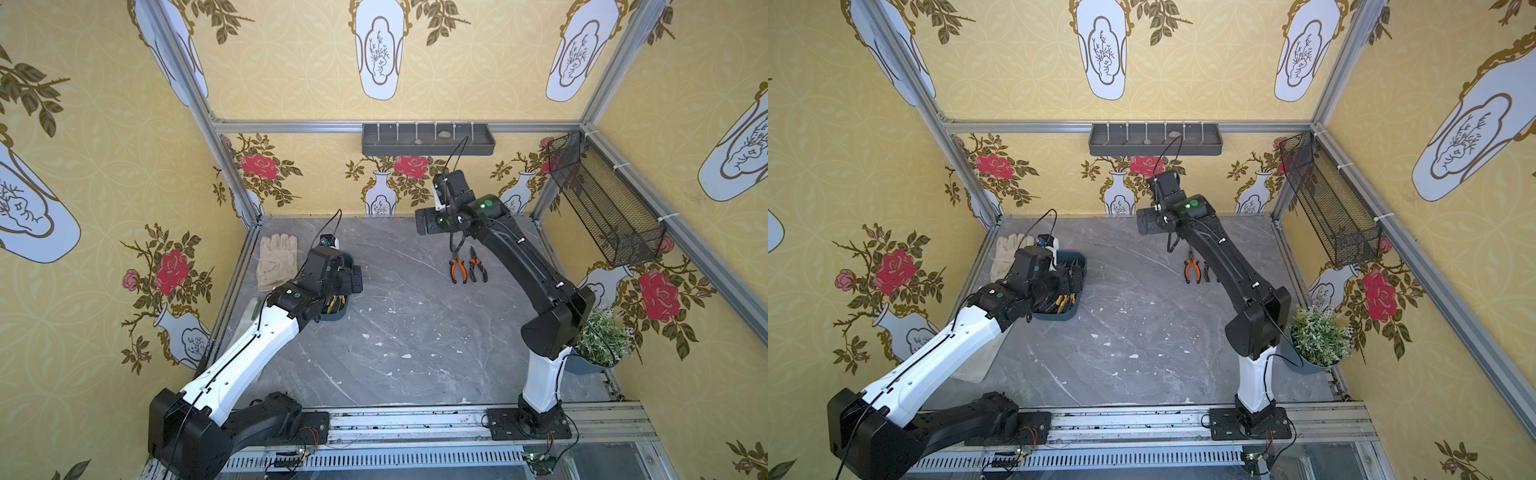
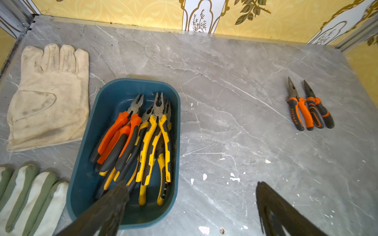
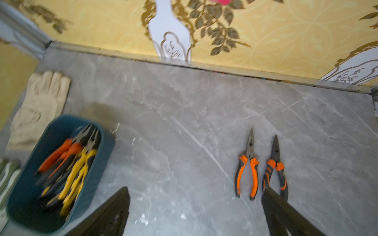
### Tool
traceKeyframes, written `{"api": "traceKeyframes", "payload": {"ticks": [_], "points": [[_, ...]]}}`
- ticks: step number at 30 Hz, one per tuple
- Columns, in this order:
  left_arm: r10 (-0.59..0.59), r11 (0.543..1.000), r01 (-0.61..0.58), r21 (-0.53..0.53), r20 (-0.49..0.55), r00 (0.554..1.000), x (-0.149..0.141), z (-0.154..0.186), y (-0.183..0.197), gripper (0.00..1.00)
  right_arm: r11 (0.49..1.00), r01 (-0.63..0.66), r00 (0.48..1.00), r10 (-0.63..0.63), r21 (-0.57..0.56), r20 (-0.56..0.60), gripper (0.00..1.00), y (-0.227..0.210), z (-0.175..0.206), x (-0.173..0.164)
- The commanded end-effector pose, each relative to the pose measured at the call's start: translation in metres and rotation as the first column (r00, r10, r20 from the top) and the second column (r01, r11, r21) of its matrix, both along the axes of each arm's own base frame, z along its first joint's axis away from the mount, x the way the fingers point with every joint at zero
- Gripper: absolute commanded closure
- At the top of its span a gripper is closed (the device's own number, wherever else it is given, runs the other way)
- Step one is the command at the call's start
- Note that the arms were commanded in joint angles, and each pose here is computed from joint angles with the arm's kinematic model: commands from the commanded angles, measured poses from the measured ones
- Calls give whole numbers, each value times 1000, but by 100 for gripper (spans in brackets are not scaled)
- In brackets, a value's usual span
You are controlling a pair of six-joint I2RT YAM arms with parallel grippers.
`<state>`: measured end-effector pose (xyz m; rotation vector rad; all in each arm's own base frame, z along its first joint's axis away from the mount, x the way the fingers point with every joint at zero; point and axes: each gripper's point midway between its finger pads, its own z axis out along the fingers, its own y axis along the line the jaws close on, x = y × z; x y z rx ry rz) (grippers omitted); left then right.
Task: Take the pliers out of the storage box
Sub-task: Place the pliers at the center of the board, then pick up the pliers from the storage box.
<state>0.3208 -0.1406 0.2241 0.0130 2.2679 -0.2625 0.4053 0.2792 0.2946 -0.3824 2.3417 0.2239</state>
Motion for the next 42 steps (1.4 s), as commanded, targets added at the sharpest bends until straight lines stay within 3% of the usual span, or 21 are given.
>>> {"api": "traceKeyframes", "payload": {"ticks": [1, 5, 9, 13, 18, 21, 25, 27, 36, 42], "points": [[7, 999, -9, -31, -69, 998, -18, -7, 4, 1, 999, -1, 1000, 1, 41, 1, 3, 9, -4, -23], [14, 997, -20, -70, -90, 996, -34, -18, 8, 1, 978, -49, 990, 74, 201, -119, 3, 26, -32, -55], [44, 997, -48, -59, -76, 996, -44, -25, 20, 2, 954, -72, 972, 133, 291, -193, 3, 36, -63, -75], [115, 993, -115, -6, -79, 990, -40, -33, 34, 1, 968, -76, 958, 137, 237, -253, 3, 35, -95, -75], [150, 987, -136, 88, -179, 972, -19, -49, 38, 2, 979, -121, 934, 169, 167, -315, 1, 40, -121, -86], [159, 983, -136, 122, -205, 966, -4, -50, 42, 5, 968, -159, 927, 214, 193, -308, 8, 44, -121, -96], [191, 978, -170, 118, -205, 960, 15, -46, 66, 16, 962, -171, 928, 230, 214, -293, 16, 45, -120, -106], [202, 977, -176, 120, -261, 944, 16, -57, 75, 22, 965, -147, 931, 209, 219, -300, 16, 42, -123, -108], [202, 974, -139, 177, -413, 888, 28, -119, 90, 28, 950, -106, 922, 205, 294, -329, 21, 33, -134, -127], [168, 985, -136, 102, -479, 861, 46, -137, 77, 38, 951, -153, 907, 244, 270, -343, 23, 38, -140, -125]]}}
